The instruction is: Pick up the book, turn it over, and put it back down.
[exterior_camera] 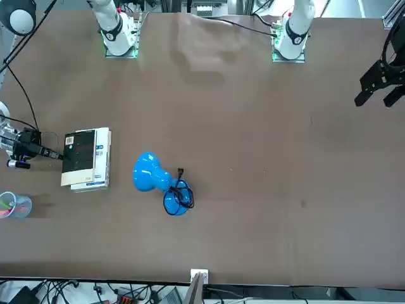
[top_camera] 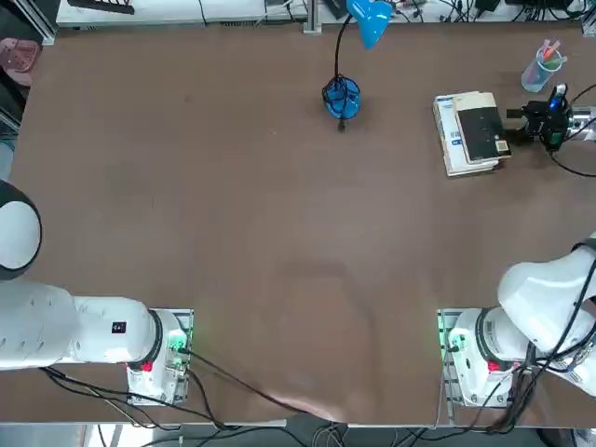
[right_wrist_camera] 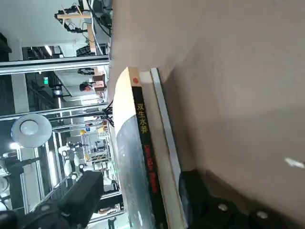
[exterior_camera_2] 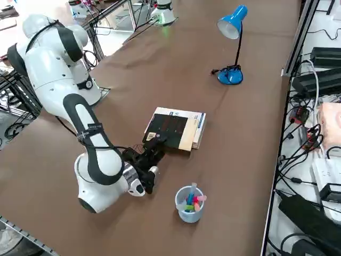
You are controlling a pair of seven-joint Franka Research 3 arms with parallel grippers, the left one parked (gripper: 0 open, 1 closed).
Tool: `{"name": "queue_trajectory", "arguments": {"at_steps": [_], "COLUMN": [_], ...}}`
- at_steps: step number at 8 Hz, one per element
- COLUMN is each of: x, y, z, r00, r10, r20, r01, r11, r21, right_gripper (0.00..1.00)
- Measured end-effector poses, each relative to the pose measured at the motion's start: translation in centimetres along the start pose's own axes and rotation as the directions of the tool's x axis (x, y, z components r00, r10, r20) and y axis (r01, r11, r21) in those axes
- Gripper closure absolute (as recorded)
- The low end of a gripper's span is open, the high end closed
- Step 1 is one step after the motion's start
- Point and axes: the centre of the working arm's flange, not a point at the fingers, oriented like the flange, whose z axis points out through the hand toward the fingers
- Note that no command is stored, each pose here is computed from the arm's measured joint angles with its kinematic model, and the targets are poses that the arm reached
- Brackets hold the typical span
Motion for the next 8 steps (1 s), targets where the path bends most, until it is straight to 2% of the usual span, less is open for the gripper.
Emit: {"name": "queue_trajectory", "arguments": {"at_steps": [6,8], "x": [0.2,0.3], "y": [-0.1,-0.6], "z": [1.7,1.9], "r00": [0.999,0.999], "r10": [-0.020,-0.025], "r20": [0.027,0.022], "r01": [0.019,0.023], "r11": [0.999,0.996], "r21": [0.045,0.083], "right_gripper": [0.04,0.05]}}
